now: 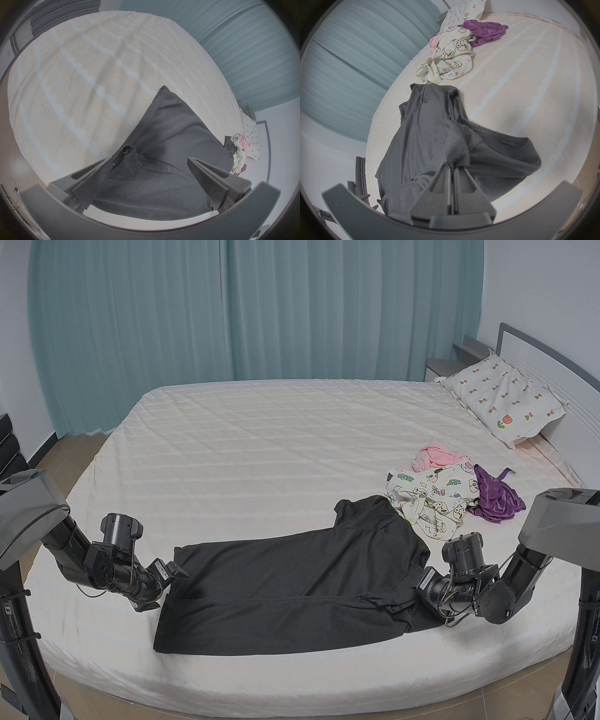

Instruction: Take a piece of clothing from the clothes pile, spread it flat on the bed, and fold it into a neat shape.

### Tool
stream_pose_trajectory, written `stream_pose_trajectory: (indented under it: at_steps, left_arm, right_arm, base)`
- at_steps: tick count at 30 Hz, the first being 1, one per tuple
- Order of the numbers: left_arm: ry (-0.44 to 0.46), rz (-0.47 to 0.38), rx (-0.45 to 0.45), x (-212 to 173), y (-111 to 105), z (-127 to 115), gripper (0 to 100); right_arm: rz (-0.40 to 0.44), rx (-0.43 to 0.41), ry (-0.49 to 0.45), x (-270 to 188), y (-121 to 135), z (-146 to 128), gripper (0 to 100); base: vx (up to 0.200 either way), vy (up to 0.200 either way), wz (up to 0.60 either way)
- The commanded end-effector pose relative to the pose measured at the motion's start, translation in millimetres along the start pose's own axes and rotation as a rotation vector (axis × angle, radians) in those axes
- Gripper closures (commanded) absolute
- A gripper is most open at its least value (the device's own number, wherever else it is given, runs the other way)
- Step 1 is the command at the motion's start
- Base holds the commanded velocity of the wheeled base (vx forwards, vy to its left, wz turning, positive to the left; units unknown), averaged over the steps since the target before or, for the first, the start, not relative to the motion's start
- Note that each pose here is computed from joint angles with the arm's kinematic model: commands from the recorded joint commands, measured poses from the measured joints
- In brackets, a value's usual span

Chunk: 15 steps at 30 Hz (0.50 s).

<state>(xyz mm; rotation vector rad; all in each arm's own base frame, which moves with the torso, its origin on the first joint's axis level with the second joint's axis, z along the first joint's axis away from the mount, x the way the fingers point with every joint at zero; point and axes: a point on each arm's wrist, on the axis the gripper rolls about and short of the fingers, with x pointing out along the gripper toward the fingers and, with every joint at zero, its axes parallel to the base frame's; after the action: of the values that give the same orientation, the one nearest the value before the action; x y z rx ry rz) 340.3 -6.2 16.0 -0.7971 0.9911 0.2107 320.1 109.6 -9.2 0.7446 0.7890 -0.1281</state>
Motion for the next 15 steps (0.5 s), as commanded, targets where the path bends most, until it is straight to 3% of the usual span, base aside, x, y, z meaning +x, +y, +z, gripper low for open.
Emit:
stream_pose_trajectory:
  at_steps: [1,10,15]
  left_arm:
    - [0.002,0.002,-0.001,0.4,0.5,-0.4,0]
    - [-0.001,0.003,0.000,0.8,0.4,0.0,0]
    - [-0.003,0.003,-0.001,0.7,0.4,0.6,0]
  right_arm:
    - [0.061,0.006,-0.015,-13.0,19.2,15.4,100]
    - [0.026,0.009,0.007,0.9,34.8,29.9,100]
    - [-0.048,-0.007,0.064,12.1,23.4,19.2,100]
  base:
    - [0.000,0.000,0.00]
    - [0.000,0.000,0.00]
    - [0.000,0.000,0.00]
